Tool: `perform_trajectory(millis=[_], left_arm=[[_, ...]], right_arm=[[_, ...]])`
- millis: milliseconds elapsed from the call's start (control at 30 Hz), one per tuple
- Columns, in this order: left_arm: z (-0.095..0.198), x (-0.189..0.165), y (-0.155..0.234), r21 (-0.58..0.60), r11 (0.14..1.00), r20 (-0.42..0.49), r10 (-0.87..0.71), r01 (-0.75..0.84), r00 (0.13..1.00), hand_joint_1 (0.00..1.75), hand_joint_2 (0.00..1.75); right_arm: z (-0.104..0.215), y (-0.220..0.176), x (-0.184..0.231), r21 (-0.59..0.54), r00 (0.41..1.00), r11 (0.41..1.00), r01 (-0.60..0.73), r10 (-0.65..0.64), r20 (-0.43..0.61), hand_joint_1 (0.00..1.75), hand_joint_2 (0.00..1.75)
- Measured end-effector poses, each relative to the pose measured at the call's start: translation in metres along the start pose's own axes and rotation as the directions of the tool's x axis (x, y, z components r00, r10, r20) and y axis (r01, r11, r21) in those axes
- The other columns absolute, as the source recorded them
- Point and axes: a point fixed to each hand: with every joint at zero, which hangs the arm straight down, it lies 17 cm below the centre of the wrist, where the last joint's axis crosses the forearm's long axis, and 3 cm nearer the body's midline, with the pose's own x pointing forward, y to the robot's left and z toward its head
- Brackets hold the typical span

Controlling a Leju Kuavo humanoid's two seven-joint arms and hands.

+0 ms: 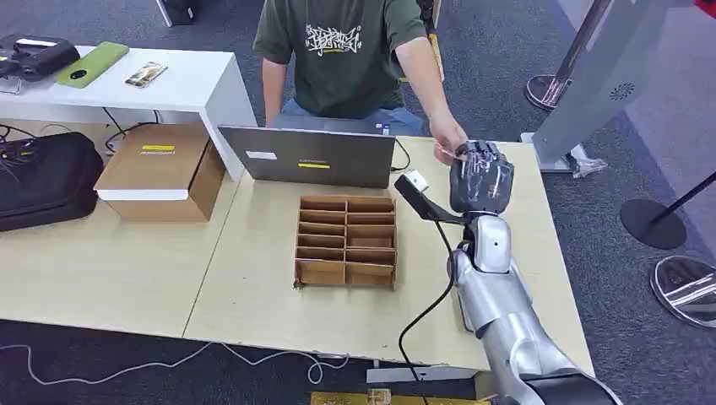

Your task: Pass the card to the sensor for recognition and then transmit it.

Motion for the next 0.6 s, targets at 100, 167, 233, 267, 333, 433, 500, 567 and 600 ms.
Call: perform_trajectory(millis=[100, 167, 233, 267, 333, 433, 500, 567, 600], left_arm=[[0.0, -0.0002, -0.0001, -0.001, 1.0, -0.001, -0.003, 0.003, 1.0, 0.0, 0.0], [0.0, -0.0005, -0.0002, -0.001, 1.0, -0.001, -0.003, 0.003, 1.0, 0.0, 0.0], [0.0, -0.0005, -0.0002, -0.001, 1.0, -0.001, -0.003, 0.003, 1.0, 0.0, 0.0], [0.0, -0.0005, -0.0005, -0.001, 1.0, -0.001, -0.003, 0.003, 1.0, 0.0, 0.0], [0.0, -0.0005, -0.0004, -0.001, 1.0, -0.001, -0.003, 0.003, 1.0, 0.0, 0.0], [0.0, -0.0001, -0.0006, -0.002, 1.0, 0.0, 0.001, -0.001, 1.0, 0.0, 0.0], [0.0, 0.0001, -0.0006, -0.002, 1.0, 0.0, 0.007, -0.007, 1.0, 0.0, 0.0], [0.0, 0.0008, -0.0009, -0.002, 1.0, 0.002, 0.014, -0.014, 1.0, 0.0, 0.0], [0.0, 0.0011, -0.0012, -0.003, 1.0, 0.003, 0.017, -0.017, 1.0, 0.0, 0.0]], right_arm=[[-0.0002, -0.0003, 0.0002, -0.001, 1.0, 1.0, -0.001, 0.001, 0.001, 1.75, 1.75], [-0.0002, -0.0003, 0.0002, -0.001, 1.0, 1.0, -0.001, 0.001, 0.001, 1.75, 1.75], [-0.0002, -0.0003, 0.0, -0.001, 1.0, 1.0, -0.001, 0.001, 0.0, 1.75, 1.75], [-0.0002, -0.0003, 0.0002, -0.001, 1.0, 1.0, -0.001, 0.001, 0.0, 1.75, 1.75], [-0.0001, -0.0002, -0.0002, 0.0, 1.0, 1.0, 0.003, -0.003, -0.003, 1.75, 1.75], [0.0, 0.0004, 0.0004, 0.001, 1.0, 1.0, 0.007, -0.007, -0.005, 1.75, 1.75], [0.0006, 0.002, 0.0005, 0.006, 0.999, 1.0, 0.029, -0.029, -0.016, 1.75, 1.75], [0.0013, 0.0044, 0.0023, 0.014, 0.997, 0.998, 0.069, -0.068, -0.032, 1.75, 1.75], [0.0017, 0.0055, 0.003, 0.018, 0.995, 0.996, 0.091, -0.09, -0.043, 1.75, 1.75]])
